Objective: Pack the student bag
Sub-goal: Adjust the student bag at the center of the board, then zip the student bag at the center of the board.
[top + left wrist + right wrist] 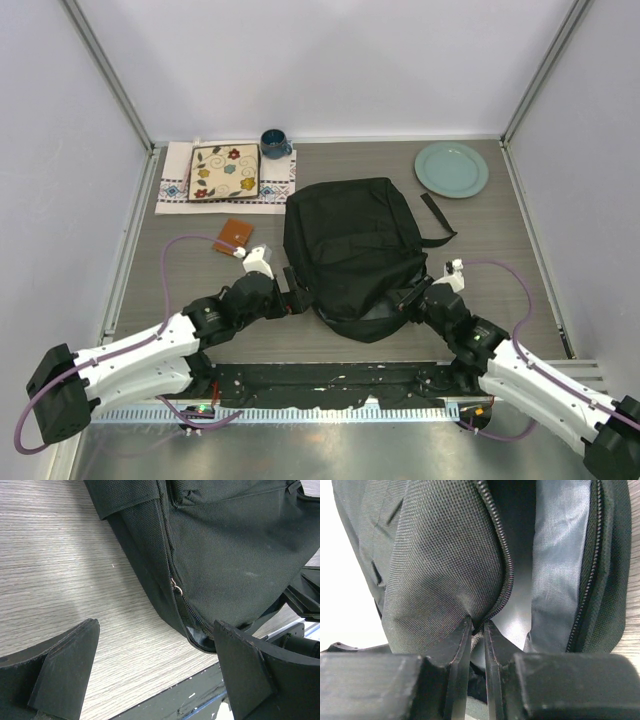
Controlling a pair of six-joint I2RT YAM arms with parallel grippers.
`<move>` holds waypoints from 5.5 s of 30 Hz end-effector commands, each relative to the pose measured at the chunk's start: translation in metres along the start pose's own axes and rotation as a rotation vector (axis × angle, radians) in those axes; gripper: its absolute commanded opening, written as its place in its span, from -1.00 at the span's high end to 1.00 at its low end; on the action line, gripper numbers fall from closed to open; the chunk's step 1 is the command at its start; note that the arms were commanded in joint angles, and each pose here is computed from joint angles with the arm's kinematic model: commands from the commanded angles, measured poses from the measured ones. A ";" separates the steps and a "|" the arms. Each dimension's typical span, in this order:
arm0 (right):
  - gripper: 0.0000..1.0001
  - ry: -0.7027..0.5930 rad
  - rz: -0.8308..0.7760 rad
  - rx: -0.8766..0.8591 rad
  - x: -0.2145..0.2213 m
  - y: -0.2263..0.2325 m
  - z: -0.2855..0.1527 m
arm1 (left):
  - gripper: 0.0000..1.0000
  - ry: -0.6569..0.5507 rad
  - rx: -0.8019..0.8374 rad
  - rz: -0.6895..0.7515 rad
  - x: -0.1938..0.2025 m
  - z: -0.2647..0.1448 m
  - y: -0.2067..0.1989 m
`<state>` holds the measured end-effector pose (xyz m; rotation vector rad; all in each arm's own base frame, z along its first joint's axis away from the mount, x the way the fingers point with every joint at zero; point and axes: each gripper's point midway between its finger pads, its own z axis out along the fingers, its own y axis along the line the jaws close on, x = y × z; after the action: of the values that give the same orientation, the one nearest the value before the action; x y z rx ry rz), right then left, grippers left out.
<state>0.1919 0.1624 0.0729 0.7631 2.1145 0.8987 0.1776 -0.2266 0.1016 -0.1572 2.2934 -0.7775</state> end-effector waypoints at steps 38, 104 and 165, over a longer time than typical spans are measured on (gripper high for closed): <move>0.07 0.151 -0.080 -0.006 0.018 -0.004 -0.046 | -0.99 -0.016 0.039 -0.027 -0.004 0.007 -0.011; 0.26 -0.075 -0.361 0.203 -0.083 0.015 0.035 | 0.62 -0.168 0.116 -0.233 -0.008 0.038 -0.015; 0.15 0.197 -0.970 -0.261 0.132 0.139 -0.045 | 0.38 -0.206 0.109 -0.263 -0.014 0.030 -0.046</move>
<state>0.1109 0.3103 0.1227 -0.5669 2.1657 0.5984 0.1919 -0.2667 0.0957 -0.4576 2.1279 -0.9394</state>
